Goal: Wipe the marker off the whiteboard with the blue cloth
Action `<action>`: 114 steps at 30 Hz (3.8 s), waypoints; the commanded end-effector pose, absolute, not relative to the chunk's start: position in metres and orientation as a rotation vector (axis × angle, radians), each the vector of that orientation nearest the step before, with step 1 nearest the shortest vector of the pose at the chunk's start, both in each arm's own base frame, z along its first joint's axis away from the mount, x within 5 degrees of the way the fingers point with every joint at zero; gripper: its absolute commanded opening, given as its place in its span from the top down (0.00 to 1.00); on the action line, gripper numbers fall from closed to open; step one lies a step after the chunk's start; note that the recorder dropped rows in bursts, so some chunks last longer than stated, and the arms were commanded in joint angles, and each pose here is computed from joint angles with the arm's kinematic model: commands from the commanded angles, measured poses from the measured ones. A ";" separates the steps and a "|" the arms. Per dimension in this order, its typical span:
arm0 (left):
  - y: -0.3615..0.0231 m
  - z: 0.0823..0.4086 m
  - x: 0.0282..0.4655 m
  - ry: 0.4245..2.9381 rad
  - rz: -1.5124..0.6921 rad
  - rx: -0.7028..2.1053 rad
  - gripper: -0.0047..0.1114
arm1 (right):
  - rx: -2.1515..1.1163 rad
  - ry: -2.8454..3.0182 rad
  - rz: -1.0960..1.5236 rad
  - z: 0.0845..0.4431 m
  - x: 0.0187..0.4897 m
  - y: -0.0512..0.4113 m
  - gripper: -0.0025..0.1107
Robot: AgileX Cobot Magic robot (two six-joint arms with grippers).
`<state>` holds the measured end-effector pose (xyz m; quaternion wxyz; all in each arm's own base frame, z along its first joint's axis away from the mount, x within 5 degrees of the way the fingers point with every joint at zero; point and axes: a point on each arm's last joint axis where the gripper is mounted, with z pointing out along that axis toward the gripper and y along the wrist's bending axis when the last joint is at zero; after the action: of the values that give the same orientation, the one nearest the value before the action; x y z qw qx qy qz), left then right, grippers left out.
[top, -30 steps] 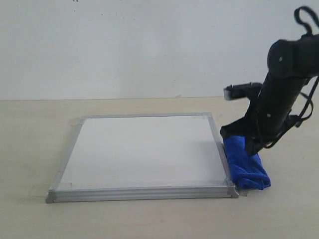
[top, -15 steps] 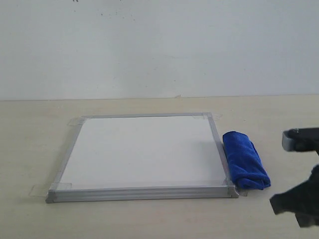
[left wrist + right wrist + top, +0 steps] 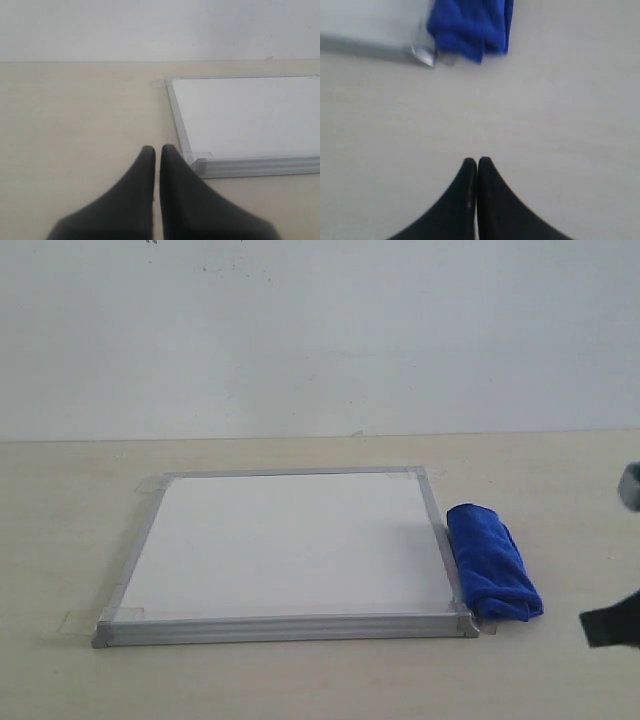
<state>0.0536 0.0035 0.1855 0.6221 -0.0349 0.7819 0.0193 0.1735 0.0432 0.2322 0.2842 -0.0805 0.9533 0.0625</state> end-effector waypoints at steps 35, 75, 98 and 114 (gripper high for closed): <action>0.003 0.185 0.054 1.796 0.033 -0.076 0.93 | -0.169 1.700 0.211 0.193 0.054 0.014 0.98; 0.003 0.185 0.054 1.796 0.033 -0.076 0.93 | 0.052 1.811 0.046 0.184 0.054 0.002 0.98; 0.003 0.185 0.054 1.796 0.033 -0.076 0.93 | 0.052 1.811 0.046 0.184 0.054 0.002 0.98; 0.003 0.185 0.054 1.796 0.033 -0.076 0.93 | 0.052 1.811 0.046 0.184 0.054 0.002 0.98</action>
<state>0.0536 0.0035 0.1855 0.6221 -0.0349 0.7819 0.0193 0.0540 0.0019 0.1830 0.6136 0.0217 0.7890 0.0224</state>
